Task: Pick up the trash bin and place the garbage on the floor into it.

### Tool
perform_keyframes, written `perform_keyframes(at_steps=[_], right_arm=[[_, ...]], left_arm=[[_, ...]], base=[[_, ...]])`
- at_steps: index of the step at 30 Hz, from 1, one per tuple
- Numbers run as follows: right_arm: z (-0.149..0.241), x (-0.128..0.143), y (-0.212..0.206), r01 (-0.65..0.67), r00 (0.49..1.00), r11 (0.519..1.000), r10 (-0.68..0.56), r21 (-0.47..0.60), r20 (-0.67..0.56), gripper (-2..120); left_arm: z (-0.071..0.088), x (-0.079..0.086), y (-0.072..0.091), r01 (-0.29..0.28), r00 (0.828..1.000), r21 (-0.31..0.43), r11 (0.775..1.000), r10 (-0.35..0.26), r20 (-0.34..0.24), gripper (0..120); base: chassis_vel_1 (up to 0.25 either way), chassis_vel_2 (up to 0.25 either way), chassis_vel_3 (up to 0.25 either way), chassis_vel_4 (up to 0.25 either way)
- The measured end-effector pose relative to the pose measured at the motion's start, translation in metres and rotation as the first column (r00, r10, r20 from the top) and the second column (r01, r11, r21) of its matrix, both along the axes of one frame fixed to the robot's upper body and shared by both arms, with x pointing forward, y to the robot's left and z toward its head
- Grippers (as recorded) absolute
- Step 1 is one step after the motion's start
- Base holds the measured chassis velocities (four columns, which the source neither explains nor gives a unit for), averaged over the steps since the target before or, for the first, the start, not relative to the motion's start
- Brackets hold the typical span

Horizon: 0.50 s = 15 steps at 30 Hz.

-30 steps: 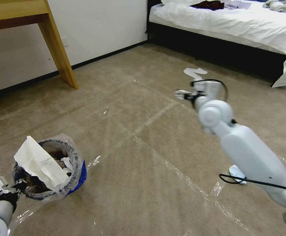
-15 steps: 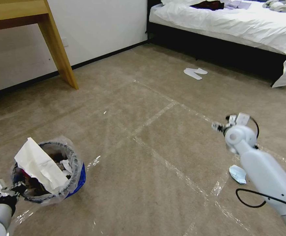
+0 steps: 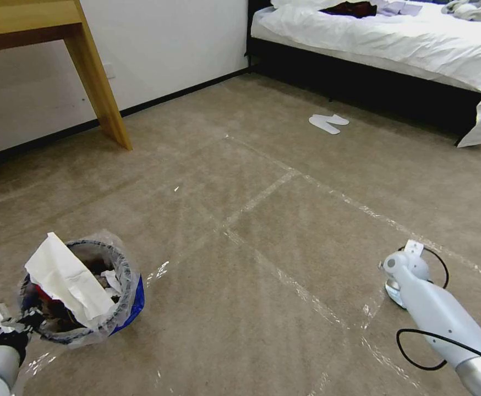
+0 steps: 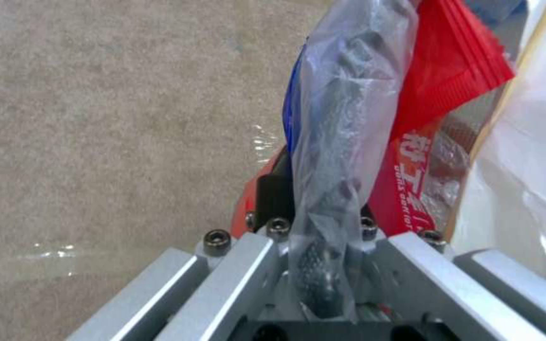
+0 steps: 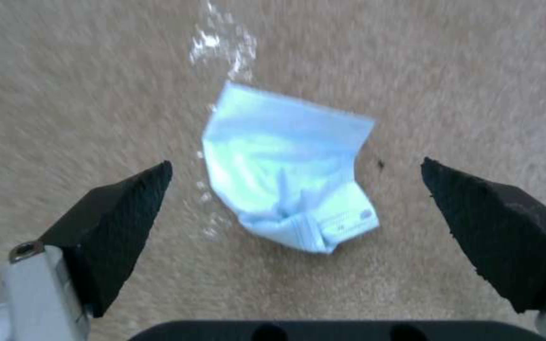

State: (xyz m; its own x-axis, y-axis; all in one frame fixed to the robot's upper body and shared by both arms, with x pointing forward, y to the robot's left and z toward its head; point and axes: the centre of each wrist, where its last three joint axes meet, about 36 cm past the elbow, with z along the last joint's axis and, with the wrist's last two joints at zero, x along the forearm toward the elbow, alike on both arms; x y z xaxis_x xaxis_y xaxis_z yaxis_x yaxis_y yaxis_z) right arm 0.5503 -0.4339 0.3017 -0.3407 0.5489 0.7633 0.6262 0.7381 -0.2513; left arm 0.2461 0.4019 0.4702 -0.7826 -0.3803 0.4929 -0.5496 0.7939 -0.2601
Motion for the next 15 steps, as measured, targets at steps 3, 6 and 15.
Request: perform_keyframes(at_steps=[3, 6, 15], right_arm=[[-0.008, -0.001, 0.001, -0.009, 1.000, 1.000, 0.009, 0.004, -0.009, 100], [-0.014, 0.001, 0.003, -0.015, 1.000, 1.000, 0.015, 0.008, -0.019, 100], [-0.038, -0.001, 0.002, -0.014, 0.998, 1.000, 0.013, -0.009, -0.056, 100]], left_arm=[[-0.001, -0.001, -0.001, -0.003, 1.000, -0.004, 1.000, 0.003, 0.000, 0], [-0.002, -0.001, -0.001, -0.006, 1.000, -0.008, 1.000, 0.006, 0.001, 0], [-0.003, 0.000, 0.000, -0.009, 1.000, -0.009, 1.000, 0.009, 0.004, 0]], base=[[0.000, 0.000, 0.000, 0.000], [0.000, 0.000, 0.000, 0.000], [0.000, 0.000, 0.000, 0.000]])
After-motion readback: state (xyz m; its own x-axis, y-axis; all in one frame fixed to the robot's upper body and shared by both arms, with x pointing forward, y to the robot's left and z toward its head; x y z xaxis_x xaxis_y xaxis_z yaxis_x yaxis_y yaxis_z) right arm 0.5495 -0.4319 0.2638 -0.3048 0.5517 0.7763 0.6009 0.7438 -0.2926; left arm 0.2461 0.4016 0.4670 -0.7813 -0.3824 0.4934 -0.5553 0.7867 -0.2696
